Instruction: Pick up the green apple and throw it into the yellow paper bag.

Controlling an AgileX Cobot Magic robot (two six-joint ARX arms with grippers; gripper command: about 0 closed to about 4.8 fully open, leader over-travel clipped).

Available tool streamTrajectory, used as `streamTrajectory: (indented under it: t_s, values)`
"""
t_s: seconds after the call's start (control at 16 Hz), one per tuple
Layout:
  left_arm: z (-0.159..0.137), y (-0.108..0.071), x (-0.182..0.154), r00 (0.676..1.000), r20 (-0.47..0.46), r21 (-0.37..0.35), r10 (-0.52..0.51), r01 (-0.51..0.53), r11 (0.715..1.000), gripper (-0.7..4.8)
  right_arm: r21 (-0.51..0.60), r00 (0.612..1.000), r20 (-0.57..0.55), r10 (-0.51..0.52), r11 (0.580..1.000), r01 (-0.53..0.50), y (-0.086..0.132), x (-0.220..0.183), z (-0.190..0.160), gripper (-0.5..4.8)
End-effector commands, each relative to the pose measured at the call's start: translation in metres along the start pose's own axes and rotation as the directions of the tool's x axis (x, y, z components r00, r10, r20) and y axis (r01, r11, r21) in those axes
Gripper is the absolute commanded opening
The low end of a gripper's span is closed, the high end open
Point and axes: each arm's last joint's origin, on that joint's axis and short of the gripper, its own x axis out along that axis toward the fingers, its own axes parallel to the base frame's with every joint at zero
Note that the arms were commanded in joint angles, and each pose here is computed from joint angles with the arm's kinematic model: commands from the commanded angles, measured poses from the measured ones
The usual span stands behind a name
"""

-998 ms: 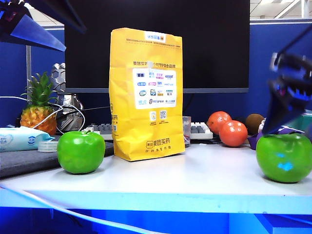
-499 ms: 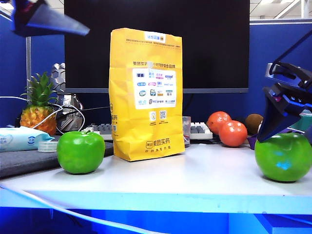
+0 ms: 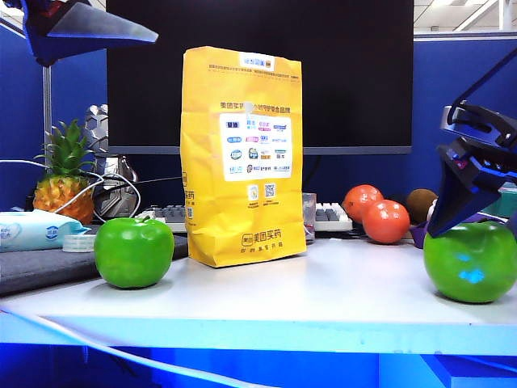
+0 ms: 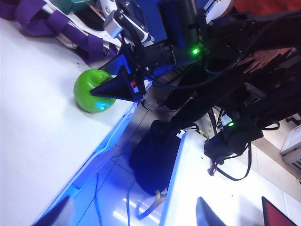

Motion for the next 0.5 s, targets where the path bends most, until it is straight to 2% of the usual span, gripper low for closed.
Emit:
streamTrajectory:
  t_s: [0.06,0.12,0.19,0.31,0.5]
  values:
    - [0.002,-0.001,-0.001,1.000,0.003,0.009,-0.004,0.004,1.000,3.41,0.019,0.997,-0.079,-0.017,1.000,0.018,-0.001,0.002,-0.010,2.41]
    - [0.002,-0.001,-0.001,1.000,0.004,0.011,-0.002,0.002,1.000,3.41,0.015,0.998,-0.066,-0.018,1.000,0.019,-0.001,0.002,-0.008,1.67]
    - [0.002,-0.001,-0.001,1.000,0.005,0.011,-0.001,0.001,1.000,3.41,0.011,0.999,-0.049,-0.016,1.000,0.017,-0.001,0.002,-0.007,1.17]
    - [0.005,0.000,-0.001,0.998,0.024,0.041,0.055,-0.056,0.998,3.41,-0.011,1.000,0.030,0.005,1.000,-0.004,0.000,0.000,0.006,1.06]
    - [0.015,0.001,-0.002,0.992,0.093,0.095,0.080,-0.089,0.991,3.41,-0.047,0.990,0.130,0.063,0.997,-0.057,0.005,-0.012,0.040,1.06]
